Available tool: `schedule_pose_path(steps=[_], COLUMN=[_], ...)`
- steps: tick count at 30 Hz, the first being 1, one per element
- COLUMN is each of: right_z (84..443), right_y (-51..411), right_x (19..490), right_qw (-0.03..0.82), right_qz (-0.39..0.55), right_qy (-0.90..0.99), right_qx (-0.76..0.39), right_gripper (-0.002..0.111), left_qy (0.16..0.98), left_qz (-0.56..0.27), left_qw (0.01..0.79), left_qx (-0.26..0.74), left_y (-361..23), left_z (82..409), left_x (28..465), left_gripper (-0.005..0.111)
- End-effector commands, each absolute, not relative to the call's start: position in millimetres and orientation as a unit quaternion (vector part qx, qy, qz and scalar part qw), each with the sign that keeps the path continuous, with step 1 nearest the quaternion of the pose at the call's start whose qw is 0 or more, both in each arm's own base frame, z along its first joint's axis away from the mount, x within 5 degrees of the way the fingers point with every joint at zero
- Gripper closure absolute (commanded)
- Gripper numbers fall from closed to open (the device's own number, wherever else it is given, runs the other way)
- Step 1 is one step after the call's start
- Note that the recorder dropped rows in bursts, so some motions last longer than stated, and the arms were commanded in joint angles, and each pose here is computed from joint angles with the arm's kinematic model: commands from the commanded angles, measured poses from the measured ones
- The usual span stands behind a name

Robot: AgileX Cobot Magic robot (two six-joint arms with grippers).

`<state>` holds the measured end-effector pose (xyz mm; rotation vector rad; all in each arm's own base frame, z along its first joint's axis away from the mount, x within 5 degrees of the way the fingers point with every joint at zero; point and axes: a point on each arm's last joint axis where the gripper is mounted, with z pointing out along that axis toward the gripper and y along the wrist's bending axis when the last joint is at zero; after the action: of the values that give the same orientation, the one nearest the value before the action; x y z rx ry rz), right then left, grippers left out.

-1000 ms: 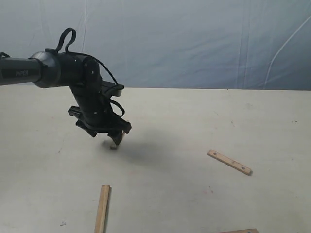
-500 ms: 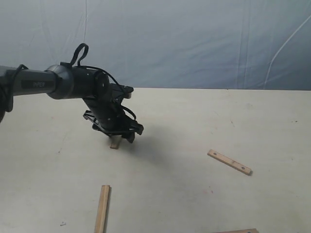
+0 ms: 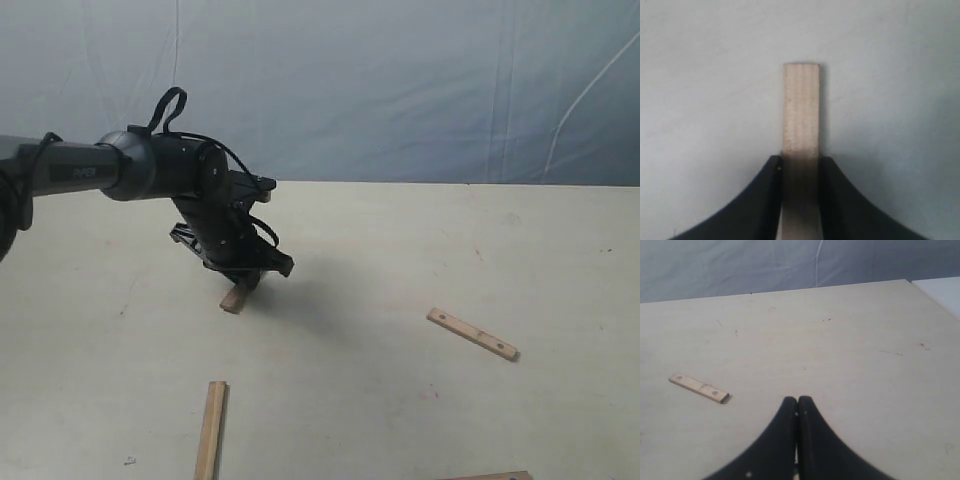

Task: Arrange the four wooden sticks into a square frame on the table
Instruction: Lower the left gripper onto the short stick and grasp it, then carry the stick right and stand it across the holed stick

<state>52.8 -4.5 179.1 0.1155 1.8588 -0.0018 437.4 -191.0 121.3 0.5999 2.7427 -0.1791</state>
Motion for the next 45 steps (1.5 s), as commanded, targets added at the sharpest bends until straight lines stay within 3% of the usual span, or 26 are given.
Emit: schedule_pose_path(steps=[1, 7, 16, 25, 35, 45], right_z=[180.7, 180.7, 180.4, 180.6, 180.6, 180.4], right_y=[-4.8, -4.8, -4.8, -4.8, -4.8, -4.8], right_x=[52.9, 52.9, 52.8, 52.9, 52.9, 52.8], right_qw=[0.604, 0.604, 0.603, 0.604, 0.604, 0.603], right_qz=[-0.003, -0.003, -0.003, -0.003, -0.003, -0.003], right_qy=[0.795, 0.795, 0.796, 0.796, 0.796, 0.797], right_qx=[0.050, 0.050, 0.050, 0.050, 0.050, 0.050], right_gripper=[0.109, 0.109, 0.109, 0.109, 0.109, 0.109], left_qy=[0.955, 0.943, 0.912, 0.928, 0.913, 0.912], left_qz=[-0.077, -0.096, -0.155, -0.154, -0.181, -0.183], left_qw=[0.196, 0.221, 0.232, 0.171, 0.191, 0.201], left_qx=[0.210, 0.228, 0.299, 0.294, 0.312, 0.308], left_y=[-196.0, -212.4, -310.8, -330.3, -376.8, -389.3], left_z=[164.1, 207.2, 215.9, 180.3, 155.6, 133.2], left_x=[433.1, 415.6, 353.6, 338.9, 325.1, 337.3], left_gripper=[0.107, 0.107, 0.107, 0.107, 0.107, 0.107])
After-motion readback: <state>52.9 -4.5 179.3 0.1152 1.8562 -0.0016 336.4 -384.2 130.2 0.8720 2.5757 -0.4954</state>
